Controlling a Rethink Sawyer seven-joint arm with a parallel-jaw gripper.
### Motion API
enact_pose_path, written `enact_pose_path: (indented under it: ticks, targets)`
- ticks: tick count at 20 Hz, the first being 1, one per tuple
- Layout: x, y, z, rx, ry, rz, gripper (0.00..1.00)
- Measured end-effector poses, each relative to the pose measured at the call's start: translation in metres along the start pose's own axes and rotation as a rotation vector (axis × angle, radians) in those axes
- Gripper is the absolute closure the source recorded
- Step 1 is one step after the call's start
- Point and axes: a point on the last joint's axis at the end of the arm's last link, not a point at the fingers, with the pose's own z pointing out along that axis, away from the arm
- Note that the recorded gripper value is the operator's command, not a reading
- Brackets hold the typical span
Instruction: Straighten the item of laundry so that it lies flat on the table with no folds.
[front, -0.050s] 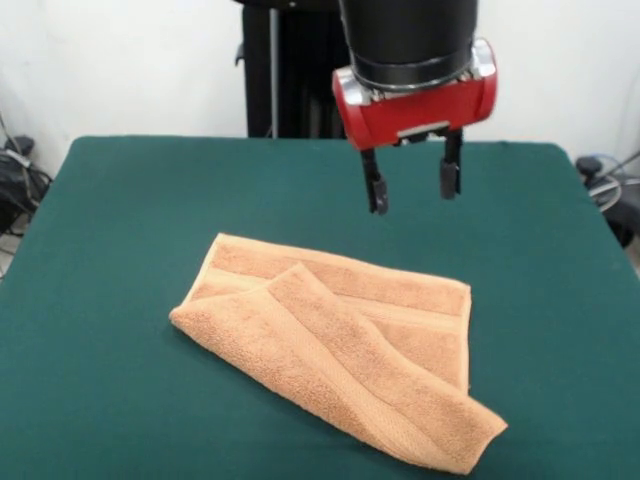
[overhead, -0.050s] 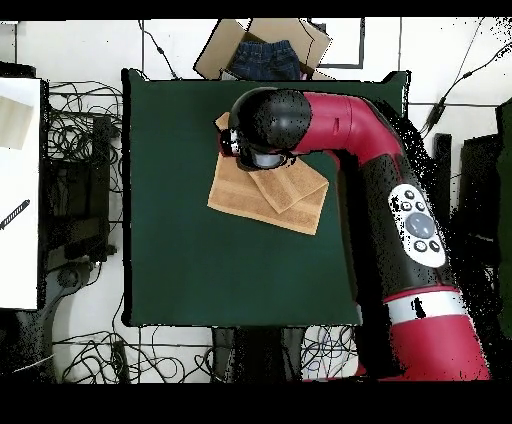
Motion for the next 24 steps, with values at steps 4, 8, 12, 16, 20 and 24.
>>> enact_pose_path:
  ticks: [4, 8, 12, 16, 20, 24]
  targets:
    - [0.012, -0.022, -0.004, 0.004, -0.021, 0.029, 0.00]
    - [0.020, -0.045, 0.000, 0.005, -0.055, 0.060, 0.00]
    - [0.025, -0.057, 0.005, 0.010, -0.093, 0.074, 0.00]
    - [0.027, -0.050, 0.011, 0.030, -0.126, 0.052, 0.00]
    - [0.034, -0.023, 0.019, 0.076, -0.153, -0.015, 0.00]
    - [0.047, 0.016, 0.028, 0.154, -0.159, -0.094, 0.00]
